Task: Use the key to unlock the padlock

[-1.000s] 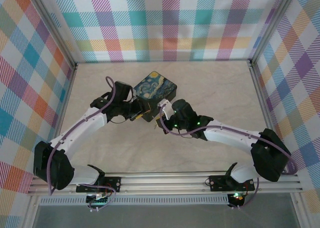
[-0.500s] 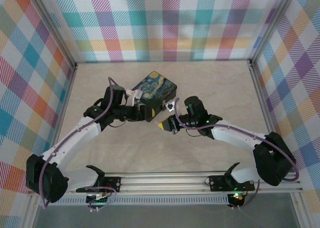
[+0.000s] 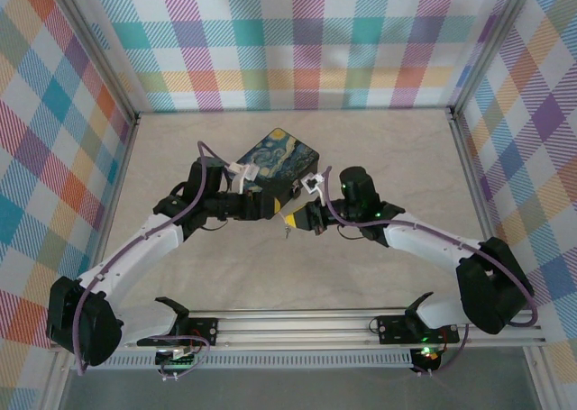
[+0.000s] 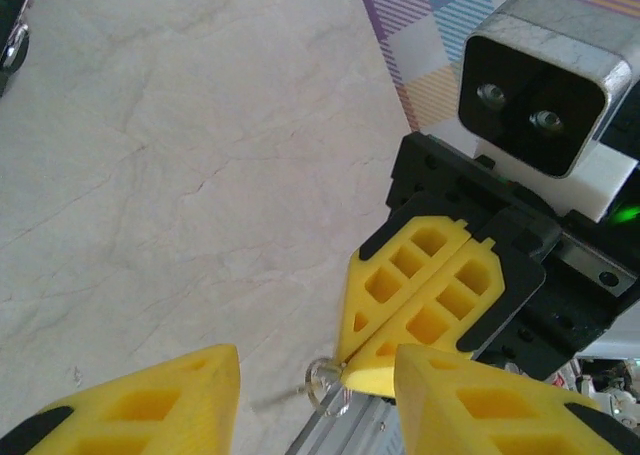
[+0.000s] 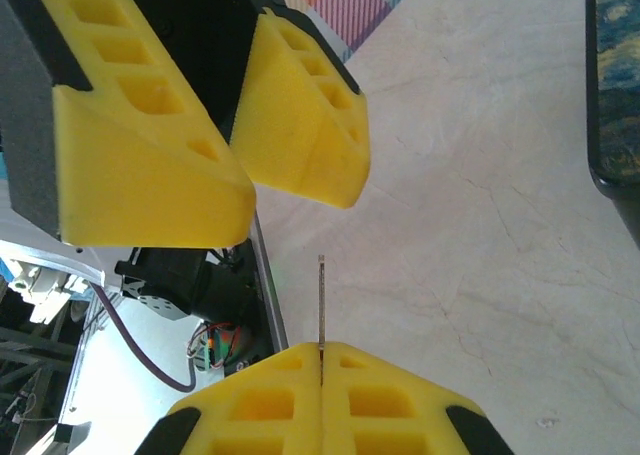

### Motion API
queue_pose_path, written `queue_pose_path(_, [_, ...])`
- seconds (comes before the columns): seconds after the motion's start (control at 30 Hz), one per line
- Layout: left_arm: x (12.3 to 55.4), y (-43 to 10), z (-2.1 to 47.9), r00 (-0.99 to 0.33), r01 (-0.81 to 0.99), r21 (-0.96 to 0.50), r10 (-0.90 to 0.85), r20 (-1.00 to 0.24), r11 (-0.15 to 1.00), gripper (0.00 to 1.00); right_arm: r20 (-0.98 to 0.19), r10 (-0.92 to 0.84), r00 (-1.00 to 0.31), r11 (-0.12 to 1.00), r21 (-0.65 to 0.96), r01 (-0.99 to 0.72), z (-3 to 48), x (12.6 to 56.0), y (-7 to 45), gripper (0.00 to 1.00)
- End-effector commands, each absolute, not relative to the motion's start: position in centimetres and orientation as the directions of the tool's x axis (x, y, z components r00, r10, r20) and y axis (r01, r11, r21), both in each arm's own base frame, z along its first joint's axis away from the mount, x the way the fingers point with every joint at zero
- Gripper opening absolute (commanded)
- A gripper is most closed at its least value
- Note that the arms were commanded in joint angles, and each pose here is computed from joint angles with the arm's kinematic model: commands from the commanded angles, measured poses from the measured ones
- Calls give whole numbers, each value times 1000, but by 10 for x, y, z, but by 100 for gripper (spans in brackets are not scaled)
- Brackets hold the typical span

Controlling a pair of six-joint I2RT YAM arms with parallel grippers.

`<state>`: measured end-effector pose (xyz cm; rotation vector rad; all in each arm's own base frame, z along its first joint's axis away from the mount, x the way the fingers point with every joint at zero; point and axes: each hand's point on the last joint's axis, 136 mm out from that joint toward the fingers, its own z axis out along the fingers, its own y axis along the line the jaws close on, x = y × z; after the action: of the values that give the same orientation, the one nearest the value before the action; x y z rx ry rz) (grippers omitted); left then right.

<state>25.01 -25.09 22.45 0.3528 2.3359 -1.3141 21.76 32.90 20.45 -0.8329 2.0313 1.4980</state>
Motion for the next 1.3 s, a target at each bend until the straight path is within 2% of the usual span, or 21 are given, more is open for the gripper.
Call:
queue_pose_path(0.0, [247,-259,228,-867,444,-755,19,-498,482,40,-719,-169,-674,145,658,-739,226,220,337,0])
queue_pose_path(0.33, [250,-264,222,-878,428,-756,31,-477,496,34,-723,-163,-672,152,654,-741,225,224,339,0])
queue_pose_path(0.7, [248,-267,220,-881,425,-759,35,-471,494,17,-705,-148,-694,163,675,-720,219,232,340,0])
queue_pose_path(0.9, [248,-269,221,-881,425,-766,27,-472,481,16,-684,-116,-720,147,705,-694,220,237,334,0])
queue_pose_path(1.1, [253,-273,224,-884,418,-777,12,-468,470,3,-653,-117,-748,150,733,-663,218,241,332,0])
queue_pose_path(1.13, [254,-273,222,-887,409,-779,6,-462,475,0,-649,-120,-752,150,737,-659,218,241,332,1])
queue_pose_path(1.27, [264,-271,213,-901,356,-783,-36,-433,511,0,-637,-130,-759,146,745,-651,216,239,330,7])
